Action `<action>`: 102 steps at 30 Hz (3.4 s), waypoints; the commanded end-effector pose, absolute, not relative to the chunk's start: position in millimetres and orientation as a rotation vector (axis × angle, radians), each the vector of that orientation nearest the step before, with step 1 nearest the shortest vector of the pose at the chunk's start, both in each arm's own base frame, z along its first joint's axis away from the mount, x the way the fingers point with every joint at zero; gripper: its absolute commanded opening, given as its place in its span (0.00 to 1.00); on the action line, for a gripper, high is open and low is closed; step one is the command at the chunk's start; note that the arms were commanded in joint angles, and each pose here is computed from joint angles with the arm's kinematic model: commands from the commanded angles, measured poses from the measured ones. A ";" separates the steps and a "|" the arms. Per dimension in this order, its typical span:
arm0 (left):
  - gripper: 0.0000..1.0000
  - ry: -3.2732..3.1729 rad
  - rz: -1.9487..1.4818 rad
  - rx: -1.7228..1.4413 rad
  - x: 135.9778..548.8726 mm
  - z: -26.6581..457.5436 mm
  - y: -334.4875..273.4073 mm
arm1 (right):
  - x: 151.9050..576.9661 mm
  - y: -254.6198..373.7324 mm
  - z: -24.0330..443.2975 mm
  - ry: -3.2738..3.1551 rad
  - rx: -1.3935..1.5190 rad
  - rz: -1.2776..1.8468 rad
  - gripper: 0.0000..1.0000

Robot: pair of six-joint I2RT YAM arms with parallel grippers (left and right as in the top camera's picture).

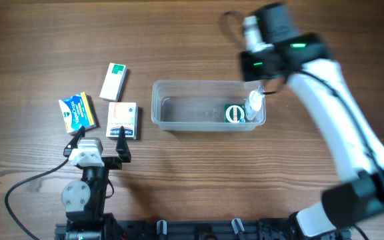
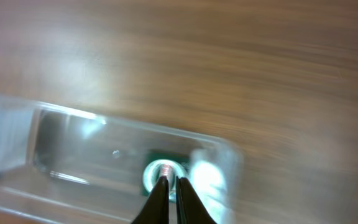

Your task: Pack container

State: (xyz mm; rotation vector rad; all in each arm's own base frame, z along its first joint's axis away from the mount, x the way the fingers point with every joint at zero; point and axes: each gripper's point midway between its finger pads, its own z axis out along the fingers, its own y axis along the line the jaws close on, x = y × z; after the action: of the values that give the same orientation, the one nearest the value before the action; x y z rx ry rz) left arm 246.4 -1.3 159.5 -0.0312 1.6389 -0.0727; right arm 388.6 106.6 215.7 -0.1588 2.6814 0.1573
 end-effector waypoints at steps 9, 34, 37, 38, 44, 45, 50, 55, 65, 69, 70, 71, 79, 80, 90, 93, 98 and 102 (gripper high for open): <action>1.00 1.642 -0.071 -0.010 246.2 157.7 -3.4 | 355.9 -1.7 257.4 2.654 0.234 0.072 0.80; 1.00 1.588 -0.151 0.013 245.9 171.2 -14.5 | 358.2 -1.7 258.3 2.645 0.233 0.073 1.00; 1.00 1.621 -0.358 0.090 239.7 164.7 -45.1 | 358.2 -1.7 258.3 2.645 0.233 0.073 1.00; 1.00 1.625 -0.361 0.093 239.4 163.7 -45.7 | 358.2 -1.7 258.3 2.645 0.232 0.073 1.00; 1.00 1.544 -0.508 -0.010 237.6 190.1 -49.2 | 358.2 -1.7 258.3 2.645 0.233 0.073 1.00; 1.00 1.562 -0.546 -0.050 236.8 190.8 -49.3 | 358.2 -1.7 258.3 2.645 0.232 0.073 1.00; 1.00 1.696 -0.560 -0.087 232.8 196.8 -50.5 | 358.2 -1.7 258.3 2.645 0.233 0.073 1.00; 1.00 1.863 -0.496 -0.052 247.3 218.9 -48.9 | 358.2 -1.7 258.3 2.645 0.233 0.073 1.00; 1.00 2.373 -0.428 -0.132 309.2 203.3 -36.7 | 358.2 -1.7 258.3 2.645 0.233 0.073 1.00; 1.00 2.456 -0.446 -0.148 321.3 179.5 -37.7 | 358.2 -1.7 258.3 2.645 0.232 0.073 1.00; 1.00 2.469 -0.438 -0.155 322.5 175.1 -36.5 | 358.2 -1.7 258.3 2.645 0.233 0.073 1.00; 1.00 2.490 -0.404 -0.173 324.2 168.0 -31.7 | 358.2 -1.7 258.3 2.645 0.233 0.073 1.00; 1.00 2.656 -0.229 -0.250 324.2 118.9 -9.1 | 358.2 -1.7 258.3 2.645 0.233 0.073 1.00; 1.00 2.671 -0.228 -0.247 324.2 114.3 -9.7 | 358.2 -1.7 258.3 2.645 0.233 0.073 1.00; 1.00 2.786 -0.204 -0.151 332.3 68.4 -10.0 | 358.2 -1.7 258.3 2.645 0.233 0.073 1.00; 1.00 2.796 -0.189 -0.070 335.9 60.2 -9.6 | 358.2 -1.7 258.3 2.645 0.233 0.073 1.00; 1.00 2.792 -0.185 -0.047 340.4 55.8 -9.6 | 358.2 -1.7 258.3 2.645 0.233 0.073 1.00; 1.00 2.796 -0.181 0.001 342.5 50.7 -13.1 | 358.2 -1.7 258.3 2.645 0.233 0.073 1.00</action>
State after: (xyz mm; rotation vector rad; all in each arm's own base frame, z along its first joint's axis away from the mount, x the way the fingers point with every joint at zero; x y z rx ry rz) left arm 335.7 -9.7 51.9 -0.0799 2.8015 -0.2016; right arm 356.7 -1.5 249.8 0.2302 2.6718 0.0719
